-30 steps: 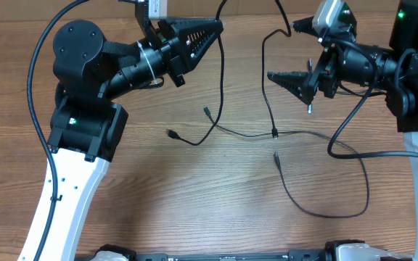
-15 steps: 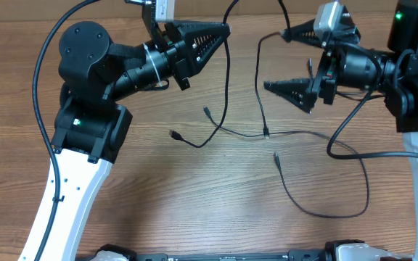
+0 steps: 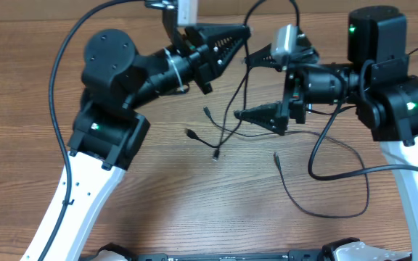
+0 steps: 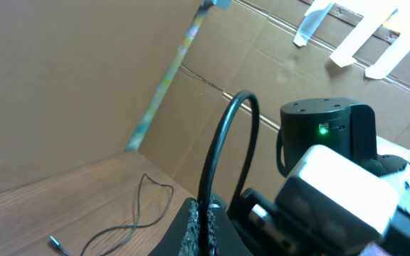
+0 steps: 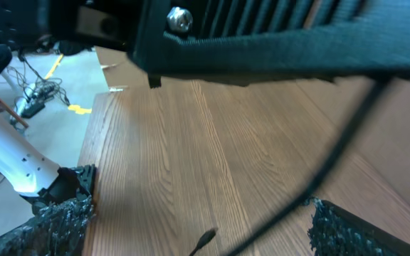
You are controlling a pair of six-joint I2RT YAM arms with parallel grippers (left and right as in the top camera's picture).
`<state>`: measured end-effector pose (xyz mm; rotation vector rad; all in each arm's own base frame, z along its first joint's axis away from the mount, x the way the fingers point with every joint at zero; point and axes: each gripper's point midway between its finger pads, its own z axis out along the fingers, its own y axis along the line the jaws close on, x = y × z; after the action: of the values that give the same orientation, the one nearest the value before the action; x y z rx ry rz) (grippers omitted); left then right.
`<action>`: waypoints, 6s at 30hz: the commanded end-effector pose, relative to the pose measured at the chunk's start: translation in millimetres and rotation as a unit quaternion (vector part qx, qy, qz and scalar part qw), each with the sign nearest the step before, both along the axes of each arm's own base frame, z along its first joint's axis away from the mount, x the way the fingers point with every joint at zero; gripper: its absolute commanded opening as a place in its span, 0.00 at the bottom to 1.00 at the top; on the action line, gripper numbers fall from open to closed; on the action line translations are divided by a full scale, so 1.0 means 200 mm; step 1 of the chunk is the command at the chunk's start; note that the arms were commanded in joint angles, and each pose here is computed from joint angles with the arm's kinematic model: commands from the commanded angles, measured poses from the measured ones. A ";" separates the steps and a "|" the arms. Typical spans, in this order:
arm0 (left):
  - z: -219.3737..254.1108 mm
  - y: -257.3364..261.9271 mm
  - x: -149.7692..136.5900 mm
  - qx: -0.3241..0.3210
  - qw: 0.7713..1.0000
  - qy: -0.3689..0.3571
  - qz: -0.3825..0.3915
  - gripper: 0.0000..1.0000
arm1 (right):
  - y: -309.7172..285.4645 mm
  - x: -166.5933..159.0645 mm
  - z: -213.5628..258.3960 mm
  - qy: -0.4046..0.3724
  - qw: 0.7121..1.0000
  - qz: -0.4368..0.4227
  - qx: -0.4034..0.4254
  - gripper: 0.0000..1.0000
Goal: Untangle cables
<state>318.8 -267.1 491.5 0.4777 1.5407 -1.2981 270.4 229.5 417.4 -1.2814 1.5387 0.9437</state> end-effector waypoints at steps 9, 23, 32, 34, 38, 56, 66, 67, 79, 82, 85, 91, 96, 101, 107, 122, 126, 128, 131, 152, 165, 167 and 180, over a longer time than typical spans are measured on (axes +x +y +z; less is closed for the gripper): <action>0.02 -0.04 0.02 0.005 0.999 -0.026 0.033 0.04 | -0.01 0.01 0.03 -0.002 1.000 -0.026 -0.003 0.50; -0.04 0.01 0.11 0.015 0.996 0.003 0.088 0.05 | -0.03 0.06 0.02 -0.002 0.998 -0.061 -0.015 0.04; -0.08 0.08 0.16 0.037 0.993 0.001 0.109 1.00 | -0.15 0.28 -0.03 0.020 0.976 -0.213 -0.050 0.04; -0.11 0.12 0.20 0.044 0.992 0.014 0.121 1.00 | -0.21 0.35 -0.03 0.030 0.962 -0.266 -0.054 0.04; -0.22 0.20 0.24 0.067 0.986 0.055 0.141 0.99 | -0.29 0.43 -0.03 0.045 0.938 -0.341 -0.050 0.04; -0.89 0.37 0.18 0.266 0.921 0.232 0.168 1.00 | -0.93 0.60 -0.23 0.193 0.821 -0.536 -0.025 0.04; -1.39 0.33 0.23 0.343 0.862 0.350 0.132 1.00 | -1.10 0.74 -0.53 0.269 0.779 -0.564 -0.060 0.04; -1.42 0.33 0.23 0.347 0.858 0.356 0.130 1.00 | -1.10 0.75 -0.54 0.272 0.778 -0.563 -0.061 0.04; -1.48 0.22 0.24 0.365 0.869 0.325 0.081 1.00 | -1.26 0.77 -0.73 0.328 0.740 -0.582 -0.075 0.04; -1.47 0.26 0.25 0.392 0.856 0.311 0.128 1.00 | -1.34 0.75 -0.77 0.348 0.724 -0.591 -0.073 0.04; -1.42 0.27 0.23 0.418 0.847 0.280 0.171 0.99 | -1.46 0.72 -0.83 0.372 0.700 -0.606 -0.069 0.04; -1.29 0.23 0.17 0.449 0.840 0.213 0.217 1.00 | -1.64 0.68 -0.88 0.384 0.670 -0.633 -0.060 0.04; -1.30 0.22 0.16 0.450 0.840 0.213 0.213 0.99 | -1.70 0.68 -0.91 0.386 0.660 -0.642 -0.057 0.04; -1.30 0.22 0.16 0.450 0.840 0.214 0.213 1.00 | -1.76 0.66 -1.00 0.389 0.642 -0.657 -0.067 0.04; -1.30 0.22 0.16 0.450 0.840 0.214 0.213 1.00 | -1.91 0.62 -1.02 0.386 0.613 -0.686 -0.066 0.04; -1.30 0.22 0.16 0.450 0.840 0.214 0.213 0.99 | -2.22 0.53 -1.13 0.406 0.555 -0.725 -0.044 0.04; -1.30 0.22 0.16 0.450 0.840 0.214 0.213 1.00 | -2.27 0.54 -1.20 0.408 0.540 -0.734 -0.059 0.04; -1.30 0.22 0.16 0.450 0.840 0.214 0.213 1.00 | -2.30 0.53 -1.21 0.404 0.531 -0.742 -0.067 0.04; -1.30 0.22 0.16 0.450 0.840 0.214 0.213 1.00 | -2.37 0.52 -1.23 0.390 0.512 -0.760 -0.086 0.04; -1.30 0.22 0.16 0.450 0.840 0.214 0.213 1.00 | -2.69 0.37 -1.69 0.354 0.440 -0.823 -0.061 0.18; -1.30 0.22 0.16 0.450 0.840 0.214 0.213 0.99 | -2.82 0.38 -1.76 0.335 0.427 -0.838 -0.054 1.00; -1.30 0.22 0.16 0.450 0.840 0.214 0.213 1.00 | -2.82 0.37 -1.81 0.344 0.424 -0.836 -0.057 1.00; -1.30 0.22 0.16 0.450 0.840 0.214 0.213 0.99 | -2.72 0.24 -2.01 0.429 0.374 -0.819 -0.072 1.00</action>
<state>348.4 -225.2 225.6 0.3867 2.4703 -0.2708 326.2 -316.4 22.4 1.1789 2.4809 -0.1371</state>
